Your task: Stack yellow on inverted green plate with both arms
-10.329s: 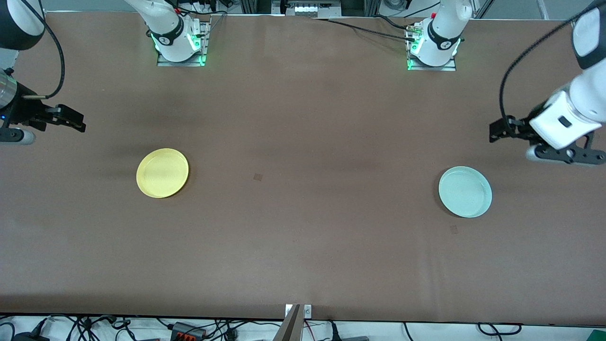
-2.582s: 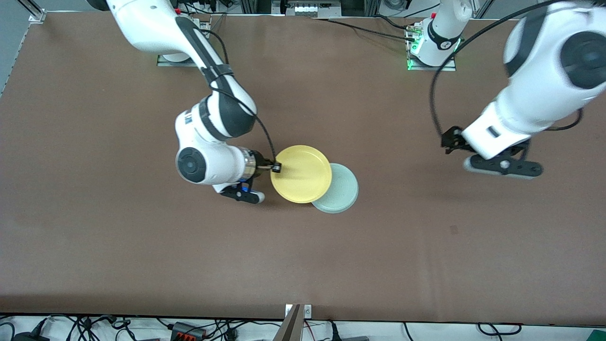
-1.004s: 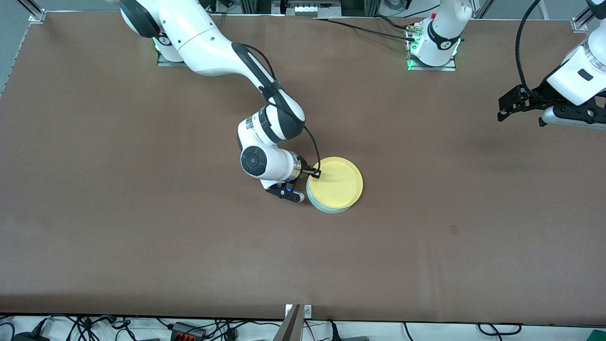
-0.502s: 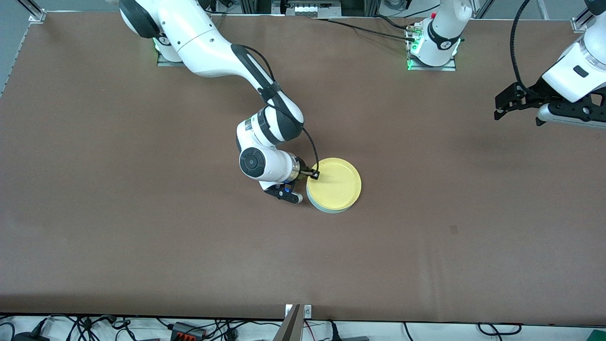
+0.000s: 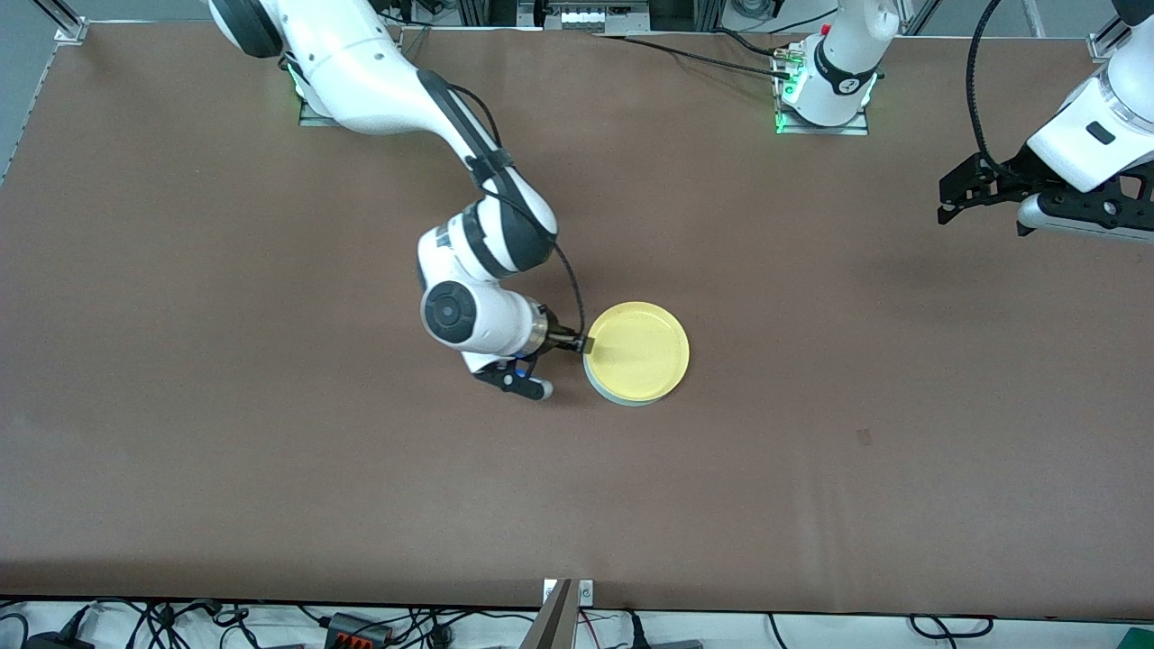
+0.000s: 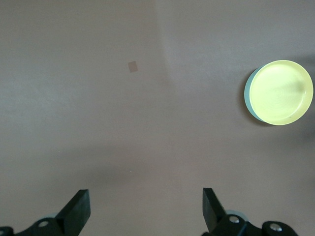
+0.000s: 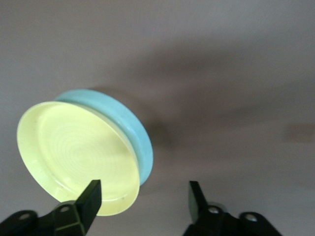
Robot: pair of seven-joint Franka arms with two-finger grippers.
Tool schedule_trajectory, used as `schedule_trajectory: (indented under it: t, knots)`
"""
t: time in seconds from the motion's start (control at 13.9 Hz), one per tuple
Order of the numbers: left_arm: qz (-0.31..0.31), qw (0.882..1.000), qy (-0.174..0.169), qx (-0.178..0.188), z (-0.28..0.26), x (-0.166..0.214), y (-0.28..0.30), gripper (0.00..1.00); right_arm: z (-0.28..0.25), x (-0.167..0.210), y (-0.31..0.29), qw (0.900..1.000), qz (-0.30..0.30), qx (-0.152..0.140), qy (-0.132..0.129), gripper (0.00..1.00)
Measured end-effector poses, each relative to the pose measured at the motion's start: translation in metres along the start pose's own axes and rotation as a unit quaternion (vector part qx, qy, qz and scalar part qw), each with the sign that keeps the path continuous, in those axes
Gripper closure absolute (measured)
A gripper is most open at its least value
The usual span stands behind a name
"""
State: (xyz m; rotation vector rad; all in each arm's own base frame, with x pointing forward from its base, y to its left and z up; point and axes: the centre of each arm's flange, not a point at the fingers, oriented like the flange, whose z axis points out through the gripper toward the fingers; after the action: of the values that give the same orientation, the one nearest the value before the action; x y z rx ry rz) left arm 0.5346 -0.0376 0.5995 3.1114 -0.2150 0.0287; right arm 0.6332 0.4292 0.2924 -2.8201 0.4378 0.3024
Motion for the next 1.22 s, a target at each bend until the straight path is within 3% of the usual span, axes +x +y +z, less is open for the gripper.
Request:
schedule_trajectory:
  t: [0.07, 0.14, 0.36, 0.57, 0.72, 1.0, 1.22]
  knots:
    - [0.0, 1.0, 0.0, 0.0, 0.0, 0.0, 0.0, 0.0, -0.03, 0.007, 0.006, 1.0, -0.01, -0.013, 0.009, 0.02]
    - [0.0, 1.0, -0.001, 0.0, 0.0, 0.0, 0.0, 0.0, -0.058, 0.014, 0.015, 0.999, -0.018, -0.024, 0.017, 0.0]
    - [0.0, 1.0, -0.001, 0.0, 0.0, 0.0, 0.0, 0.0, -0.129, 0.039, 0.05, 0.996, -0.049, -0.052, 0.053, 0.0]
    - [-0.002, 1.0, -0.002, 0.0, 0.0, 0.0, -0.002, 0.0, -0.183, 0.057, 0.091, 0.991, -0.087, -0.083, 0.063, 0.0]
    - [-0.003, 1.0, -0.002, 0.0, 0.0, 0.0, -0.003, 0.0, -0.212, 0.071, 0.125, 0.991, -0.077, -0.093, 0.062, 0.0]
    - [-0.003, 1.0, -0.002, 0.0, 0.0, 0.0, -0.003, 0.0, -0.266, 0.092, 0.178, 0.989, -0.042, -0.102, 0.094, 0.0]
    - [-0.003, 1.0, -0.003, 0.0, 0.001, 0.0, -0.003, 0.0, -0.311, 0.084, 0.201, 0.98, -0.051, -0.149, 0.125, 0.0]
